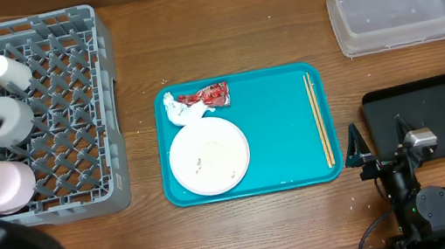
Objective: Sort waste into correct bins and load items into the dishwasher
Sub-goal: 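Lift the left gripper up and away from the placed bowl, then reach the left gripper to the tray and grasp one wooden chopstick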
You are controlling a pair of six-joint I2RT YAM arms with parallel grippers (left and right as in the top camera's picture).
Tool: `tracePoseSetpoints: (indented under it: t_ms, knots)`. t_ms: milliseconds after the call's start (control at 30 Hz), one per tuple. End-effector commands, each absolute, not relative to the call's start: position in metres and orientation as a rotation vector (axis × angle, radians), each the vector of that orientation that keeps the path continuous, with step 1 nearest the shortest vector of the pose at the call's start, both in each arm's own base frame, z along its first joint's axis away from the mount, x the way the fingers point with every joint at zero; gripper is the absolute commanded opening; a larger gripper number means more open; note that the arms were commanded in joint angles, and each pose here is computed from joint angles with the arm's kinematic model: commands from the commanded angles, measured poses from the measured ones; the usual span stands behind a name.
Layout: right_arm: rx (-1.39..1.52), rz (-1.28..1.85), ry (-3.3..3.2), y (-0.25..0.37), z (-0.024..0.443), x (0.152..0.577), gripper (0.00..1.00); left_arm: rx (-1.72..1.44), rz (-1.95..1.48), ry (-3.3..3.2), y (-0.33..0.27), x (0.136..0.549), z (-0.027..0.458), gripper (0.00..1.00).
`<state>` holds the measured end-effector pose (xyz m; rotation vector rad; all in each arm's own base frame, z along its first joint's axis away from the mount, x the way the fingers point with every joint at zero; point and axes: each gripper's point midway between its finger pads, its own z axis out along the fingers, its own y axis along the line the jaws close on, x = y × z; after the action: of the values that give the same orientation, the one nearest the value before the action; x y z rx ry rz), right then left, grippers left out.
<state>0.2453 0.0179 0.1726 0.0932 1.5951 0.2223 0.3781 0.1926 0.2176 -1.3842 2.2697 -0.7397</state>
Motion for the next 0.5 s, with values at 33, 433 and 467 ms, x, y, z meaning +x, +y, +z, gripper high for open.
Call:
tracePoseSetpoints:
  t_ms: [33,433,467]
  knots:
    - [0.096,0.213,1.596,0.016,0.17,0.246,1.0,-1.037,-0.83,2.444,0.1,0.412,0.23,0.04]
    - [0.096,0.213,1.596,0.016,0.17,0.246,1.0,-0.479,-0.475,2.689,-0.058,0.439,0.21,0.87]
    - [0.096,0.213,1.596,0.016,0.17,0.246,1.0,-0.442,-0.456,2.696,-0.069,0.438,0.21,0.9]
